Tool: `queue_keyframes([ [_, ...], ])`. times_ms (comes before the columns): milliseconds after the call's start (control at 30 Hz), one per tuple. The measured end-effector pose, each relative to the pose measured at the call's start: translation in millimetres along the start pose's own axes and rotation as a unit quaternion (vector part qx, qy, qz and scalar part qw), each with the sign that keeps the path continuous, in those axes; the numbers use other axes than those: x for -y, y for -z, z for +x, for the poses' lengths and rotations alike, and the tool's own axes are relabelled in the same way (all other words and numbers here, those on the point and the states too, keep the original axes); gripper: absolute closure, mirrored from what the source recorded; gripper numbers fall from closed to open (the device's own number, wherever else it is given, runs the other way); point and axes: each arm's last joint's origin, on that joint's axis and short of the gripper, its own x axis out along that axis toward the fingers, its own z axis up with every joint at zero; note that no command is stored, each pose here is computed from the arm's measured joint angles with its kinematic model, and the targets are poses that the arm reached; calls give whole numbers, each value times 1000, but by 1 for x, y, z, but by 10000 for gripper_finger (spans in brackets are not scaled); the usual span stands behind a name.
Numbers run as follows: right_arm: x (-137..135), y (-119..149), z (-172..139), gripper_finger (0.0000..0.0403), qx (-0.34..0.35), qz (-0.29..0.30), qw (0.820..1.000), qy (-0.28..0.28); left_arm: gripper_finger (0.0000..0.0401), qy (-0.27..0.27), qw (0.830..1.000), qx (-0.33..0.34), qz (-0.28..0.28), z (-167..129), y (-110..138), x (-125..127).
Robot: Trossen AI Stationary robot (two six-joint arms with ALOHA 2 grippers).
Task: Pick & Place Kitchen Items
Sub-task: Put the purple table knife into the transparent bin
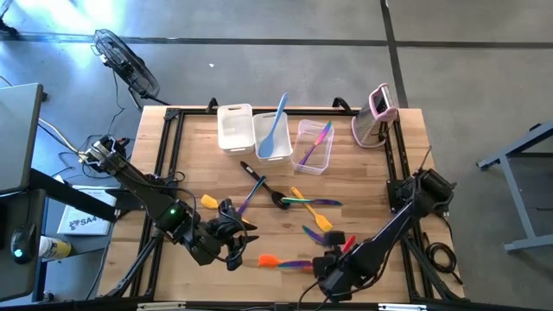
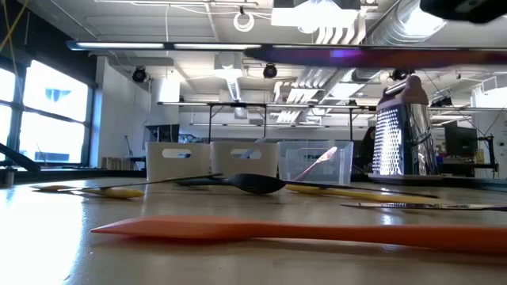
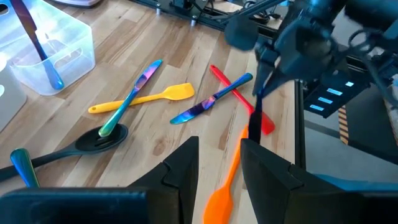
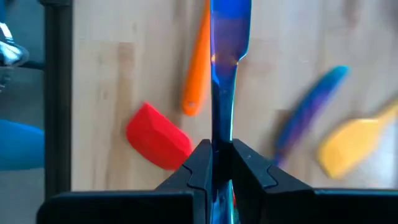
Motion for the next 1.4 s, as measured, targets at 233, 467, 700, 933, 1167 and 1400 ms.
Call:
queue_keyframes([
  [233, 24, -6, -26, 374, -43, -14, 994, 104, 285, 0, 1000, 0, 0, 0, 0, 0],
  [467, 68, -20, -26, 374, -81, -28, 980, 180, 285, 0, 1000, 0, 0, 0, 0, 0],
  [700, 125, -32, -46, 374, -91, -18, 968, 231, 285, 0, 1000, 0, 0, 0, 0, 0],
  [933, 183, -33, -74, 374, -105, -33, 957, 267, 285, 0, 1000, 0, 0, 0, 0, 0],
  [1167, 244, -36, -78, 374, -156, -62, 942, 291, 285, 0, 1000, 0, 0, 0, 0, 0],
  [1400, 306, -29, -77, 374, -214, -40, 926, 308, 285, 0, 1000, 0, 0, 0, 0, 0],
])
